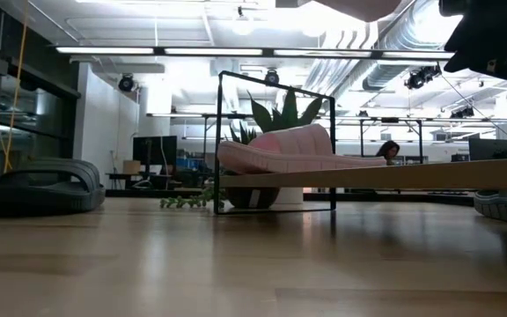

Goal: Pick and place slides into the shelf
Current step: Put the pink slipper on the shelf

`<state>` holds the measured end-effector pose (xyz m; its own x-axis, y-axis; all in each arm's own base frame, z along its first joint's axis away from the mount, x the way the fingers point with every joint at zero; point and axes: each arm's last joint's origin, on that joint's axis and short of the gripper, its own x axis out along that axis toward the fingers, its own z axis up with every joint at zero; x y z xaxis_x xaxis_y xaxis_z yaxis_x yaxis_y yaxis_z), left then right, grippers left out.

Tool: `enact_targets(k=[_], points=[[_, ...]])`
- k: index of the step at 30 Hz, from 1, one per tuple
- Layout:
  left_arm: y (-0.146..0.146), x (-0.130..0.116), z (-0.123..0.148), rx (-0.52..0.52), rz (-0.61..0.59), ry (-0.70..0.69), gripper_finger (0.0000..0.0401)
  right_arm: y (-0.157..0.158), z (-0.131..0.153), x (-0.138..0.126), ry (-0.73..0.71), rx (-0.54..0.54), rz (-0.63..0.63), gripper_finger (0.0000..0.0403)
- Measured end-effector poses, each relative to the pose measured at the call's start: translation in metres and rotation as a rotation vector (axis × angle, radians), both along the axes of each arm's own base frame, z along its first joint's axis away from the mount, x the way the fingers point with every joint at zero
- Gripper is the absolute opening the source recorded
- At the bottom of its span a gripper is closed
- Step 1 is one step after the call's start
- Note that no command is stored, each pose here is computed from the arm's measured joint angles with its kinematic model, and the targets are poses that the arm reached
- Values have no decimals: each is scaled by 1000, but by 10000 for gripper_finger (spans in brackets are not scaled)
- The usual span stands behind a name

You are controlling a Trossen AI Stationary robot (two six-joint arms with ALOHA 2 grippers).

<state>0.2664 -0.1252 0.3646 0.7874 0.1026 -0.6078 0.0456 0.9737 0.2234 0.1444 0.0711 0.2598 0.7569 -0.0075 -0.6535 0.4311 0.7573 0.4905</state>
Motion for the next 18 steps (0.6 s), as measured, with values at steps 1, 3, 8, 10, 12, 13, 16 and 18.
enact_targets(k=[1,3,8,10,12,13,16,18], points=[[0,0,0,21,1,0,22,0,0,0,-2,-3,-3,119],[1,-1,-1,62,0,5,22,0,0,0,-5,-8,-10,119],[3,-1,-1,176,-20,13,22,-1,1,-1,-13,-7,-15,119],[4,-1,0,216,-27,14,22,-2,2,-2,-20,1,-20,119],[4,-1,0,259,-26,12,22,-2,4,-3,-29,15,-27,119],[5,-1,0,282,-24,12,22,-3,4,-4,-34,22,-30,119],[6,-1,1,350,-2,7,22,-5,7,-7,-52,33,-32,119],[7,-1,1,391,21,2,21,-6,9,-9,-70,35,-42,119]])
